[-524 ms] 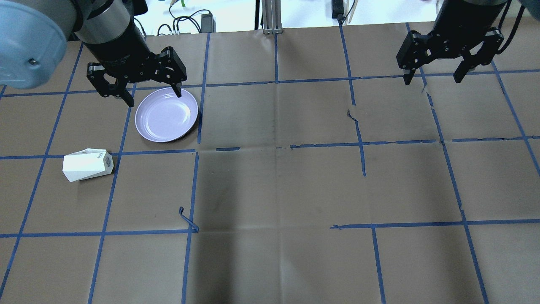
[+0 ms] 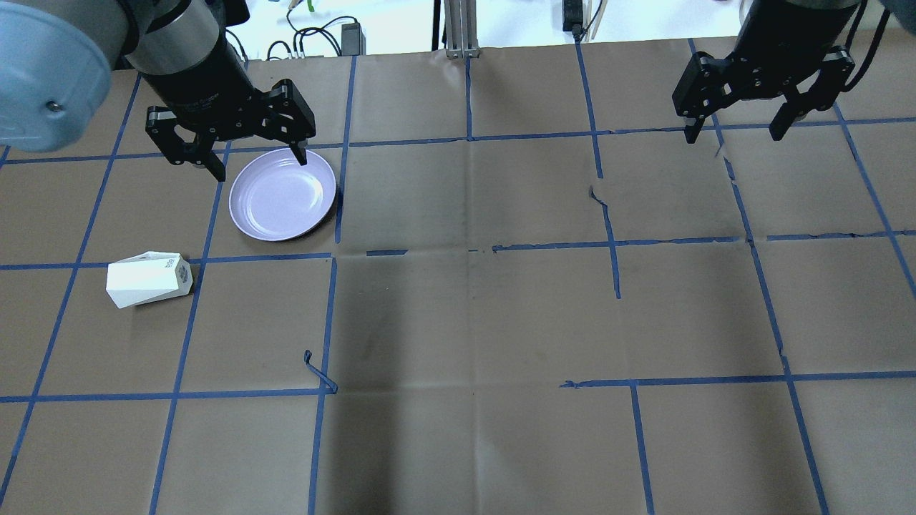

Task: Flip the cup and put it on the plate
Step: 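Move the left gripper away from the plate toward the white mug, then lower the left gripper to the side-lying white mug and grasp it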

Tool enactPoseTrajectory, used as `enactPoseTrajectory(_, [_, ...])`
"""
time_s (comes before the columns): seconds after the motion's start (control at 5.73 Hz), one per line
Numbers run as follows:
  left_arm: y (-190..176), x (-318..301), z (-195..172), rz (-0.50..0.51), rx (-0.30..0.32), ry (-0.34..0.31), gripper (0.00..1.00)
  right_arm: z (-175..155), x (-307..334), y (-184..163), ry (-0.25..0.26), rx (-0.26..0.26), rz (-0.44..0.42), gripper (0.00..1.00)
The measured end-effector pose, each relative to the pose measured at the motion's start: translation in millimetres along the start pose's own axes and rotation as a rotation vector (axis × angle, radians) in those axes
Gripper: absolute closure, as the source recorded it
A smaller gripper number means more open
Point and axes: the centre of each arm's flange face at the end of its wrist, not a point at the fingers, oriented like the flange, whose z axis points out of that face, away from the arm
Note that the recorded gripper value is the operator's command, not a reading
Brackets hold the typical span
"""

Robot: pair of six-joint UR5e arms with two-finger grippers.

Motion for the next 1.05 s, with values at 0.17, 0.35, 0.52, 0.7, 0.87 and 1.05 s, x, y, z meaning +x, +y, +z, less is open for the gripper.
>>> enactPoseTrajectory(0.17, [-2,-5,1,-0.008,-0.003,-0.003,0.01,0,0,0,0.0,0.0,0.0,0.0])
enactPoseTrajectory(0.35, [-13,-27,2,-0.006,-0.005,-0.005,0.01,0,0,0,0.0,0.0,0.0,0.0])
enactPoseTrajectory(0.52, [-33,-74,3,0.008,-0.008,-0.004,0.01,0,0,0,0.0,0.0,0.0,0.0])
enactPoseTrajectory(0.7, [-54,-140,4,0.024,-0.011,-0.001,0.01,0,0,0,0.0,0.0,0.0,0.0])
enactPoseTrajectory(0.87, [-69,-216,8,0.068,-0.015,0.003,0.01,0,0,0,0.0,0.0,0.0,0.0])
enactPoseTrajectory(1.05, [-74,-292,13,0.129,-0.019,0.009,0.01,0,0,0,0.0,0.0,0.0,0.0])
